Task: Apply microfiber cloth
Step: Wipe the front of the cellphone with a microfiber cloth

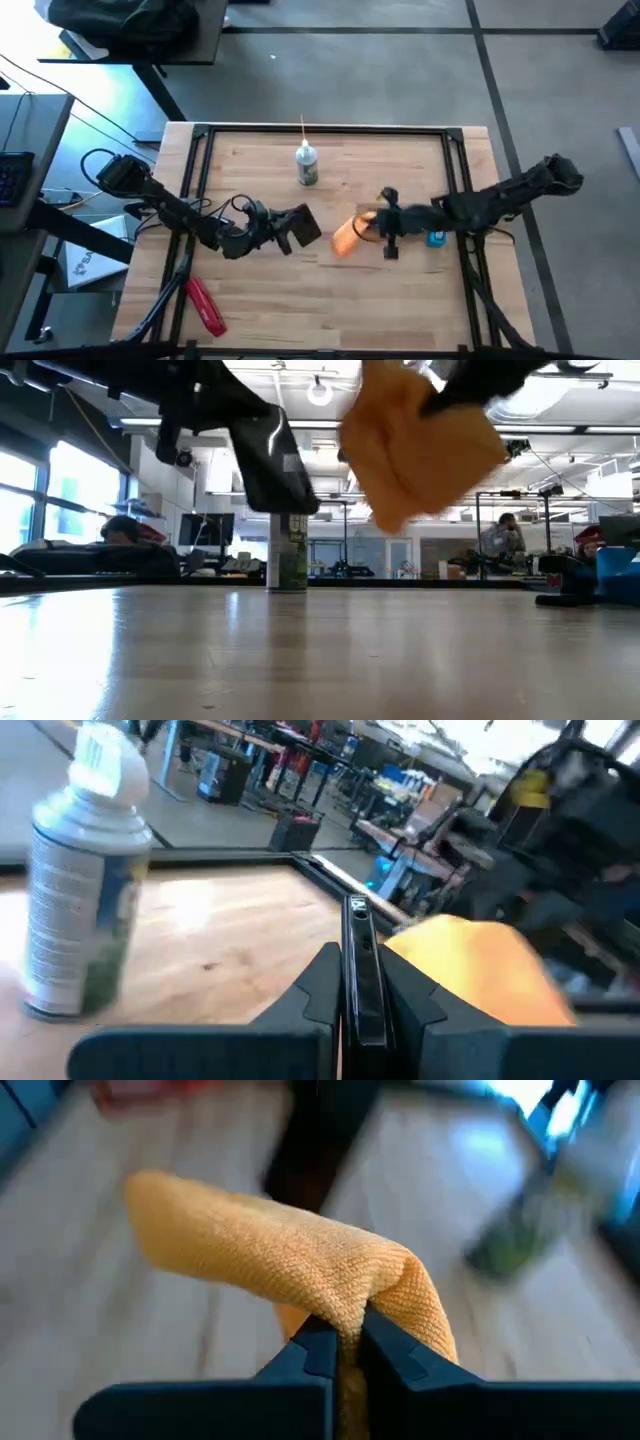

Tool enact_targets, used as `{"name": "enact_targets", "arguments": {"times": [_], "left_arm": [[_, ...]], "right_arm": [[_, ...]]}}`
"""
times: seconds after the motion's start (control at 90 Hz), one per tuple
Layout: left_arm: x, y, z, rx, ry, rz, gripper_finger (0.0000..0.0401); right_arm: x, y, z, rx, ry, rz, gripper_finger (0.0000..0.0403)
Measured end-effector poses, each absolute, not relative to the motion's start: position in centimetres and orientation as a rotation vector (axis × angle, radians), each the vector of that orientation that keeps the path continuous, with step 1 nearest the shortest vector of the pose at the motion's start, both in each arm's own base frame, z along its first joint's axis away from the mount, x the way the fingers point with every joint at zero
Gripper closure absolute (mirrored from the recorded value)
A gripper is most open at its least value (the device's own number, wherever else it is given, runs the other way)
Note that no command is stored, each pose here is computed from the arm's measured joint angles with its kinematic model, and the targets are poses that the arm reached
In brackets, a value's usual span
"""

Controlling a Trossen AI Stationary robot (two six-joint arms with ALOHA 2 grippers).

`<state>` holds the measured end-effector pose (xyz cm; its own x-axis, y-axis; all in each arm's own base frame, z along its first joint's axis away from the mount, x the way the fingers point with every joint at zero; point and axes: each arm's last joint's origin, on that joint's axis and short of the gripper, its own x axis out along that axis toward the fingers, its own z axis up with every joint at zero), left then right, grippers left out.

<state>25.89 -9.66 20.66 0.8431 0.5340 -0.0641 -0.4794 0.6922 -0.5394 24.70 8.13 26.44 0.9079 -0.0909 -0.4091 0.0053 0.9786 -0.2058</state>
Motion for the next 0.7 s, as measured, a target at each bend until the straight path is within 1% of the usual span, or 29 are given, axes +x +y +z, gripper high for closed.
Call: {"name": "enact_targets", "arguments": {"times": [0.144,0.244,0.411,0.533,0.7], "left_arm": [[26.7,-8.6,20.6,-0.787,-0.096,0.448,0.0384],[27.1,-8.0,20.6,-0.891,-0.078,0.384,0.0384],[27.4,-7.7,20.2,-0.944,-0.044,0.341,0.0384],[27.5,-7.8,19.9,-0.94,-0.032,0.341,0.0384],[27.7,-8.0,19.3,-0.955,-0.019,0.342,0.0384]], "right_arm": [[25.9,10.6,27.5,-0.36,0.213,0.018,0.0403],[26.9,11.7,27.1,-0.475,0.14,0.037,0.0403],[28.8,12.2,25.0,-0.621,0.138,0.004,0.0403],[30.0,11.9,23.6,-0.659,0.155,-0.035,0.0403],[31.8,11.6,22.1,-0.669,0.168,-0.014,0.0403]]}}
